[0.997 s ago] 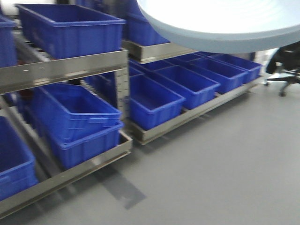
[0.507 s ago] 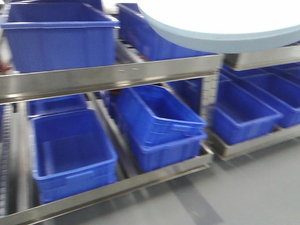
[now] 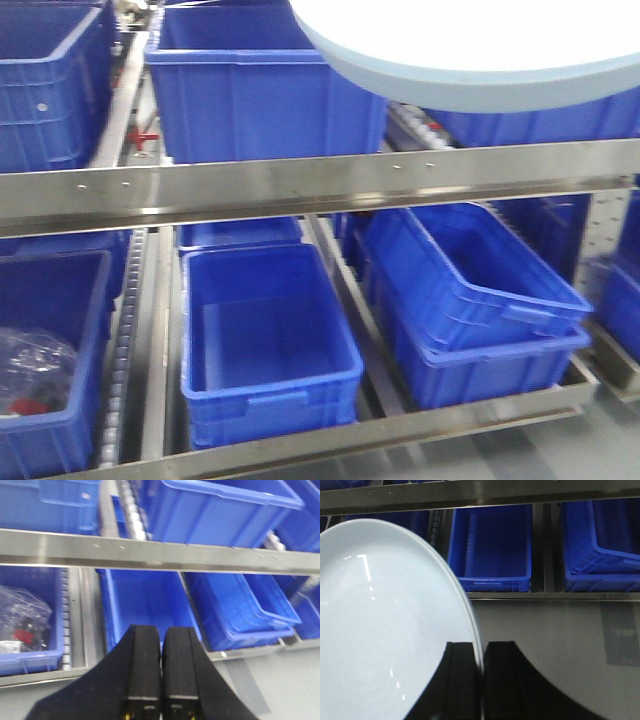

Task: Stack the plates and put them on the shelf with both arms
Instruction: 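Move the held white plates above the upper-shelf blue bin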

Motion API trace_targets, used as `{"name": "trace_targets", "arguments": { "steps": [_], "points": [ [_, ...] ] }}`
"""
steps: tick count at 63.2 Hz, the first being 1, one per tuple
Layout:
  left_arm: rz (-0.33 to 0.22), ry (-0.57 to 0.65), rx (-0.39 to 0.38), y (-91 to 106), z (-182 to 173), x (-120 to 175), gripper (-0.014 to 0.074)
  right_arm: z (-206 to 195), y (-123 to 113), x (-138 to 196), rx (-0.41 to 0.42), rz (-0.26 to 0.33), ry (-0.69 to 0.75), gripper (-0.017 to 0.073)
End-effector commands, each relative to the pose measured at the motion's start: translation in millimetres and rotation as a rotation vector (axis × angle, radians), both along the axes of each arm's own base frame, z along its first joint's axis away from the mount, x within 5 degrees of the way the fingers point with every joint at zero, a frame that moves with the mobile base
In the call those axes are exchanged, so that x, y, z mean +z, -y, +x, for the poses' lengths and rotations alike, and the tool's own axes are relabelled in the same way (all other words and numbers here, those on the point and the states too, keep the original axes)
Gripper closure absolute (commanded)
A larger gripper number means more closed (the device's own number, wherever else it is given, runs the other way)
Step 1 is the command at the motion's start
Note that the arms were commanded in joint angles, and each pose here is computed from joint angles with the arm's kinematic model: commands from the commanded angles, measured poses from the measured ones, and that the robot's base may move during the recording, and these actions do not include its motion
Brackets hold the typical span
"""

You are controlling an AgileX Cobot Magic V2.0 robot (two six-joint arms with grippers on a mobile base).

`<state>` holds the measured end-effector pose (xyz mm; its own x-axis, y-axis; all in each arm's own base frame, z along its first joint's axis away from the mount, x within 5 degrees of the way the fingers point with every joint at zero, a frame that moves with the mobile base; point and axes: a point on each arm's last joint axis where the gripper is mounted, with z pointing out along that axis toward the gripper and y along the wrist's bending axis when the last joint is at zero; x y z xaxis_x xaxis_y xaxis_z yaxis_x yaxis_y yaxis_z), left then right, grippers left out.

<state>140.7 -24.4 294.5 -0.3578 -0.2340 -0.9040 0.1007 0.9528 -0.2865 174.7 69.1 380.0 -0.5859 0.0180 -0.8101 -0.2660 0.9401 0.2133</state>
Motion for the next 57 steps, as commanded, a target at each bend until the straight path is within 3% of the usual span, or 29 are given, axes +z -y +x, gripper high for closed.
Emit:
{"name": "trace_targets", "arguments": {
  "steps": [1,57],
  "points": [
    [-0.015,0.101,0.023,-1.4,2.4,16.5,0.0504,-0.3,0.0,19.5,-0.003,0.05,0.12,0.0512],
    [-0.015,0.101,0.023,-1.4,2.4,16.5,0.0504,-0.3,0.0,19.5,-0.003,0.05,0.12,0.0512]
  ]
}}
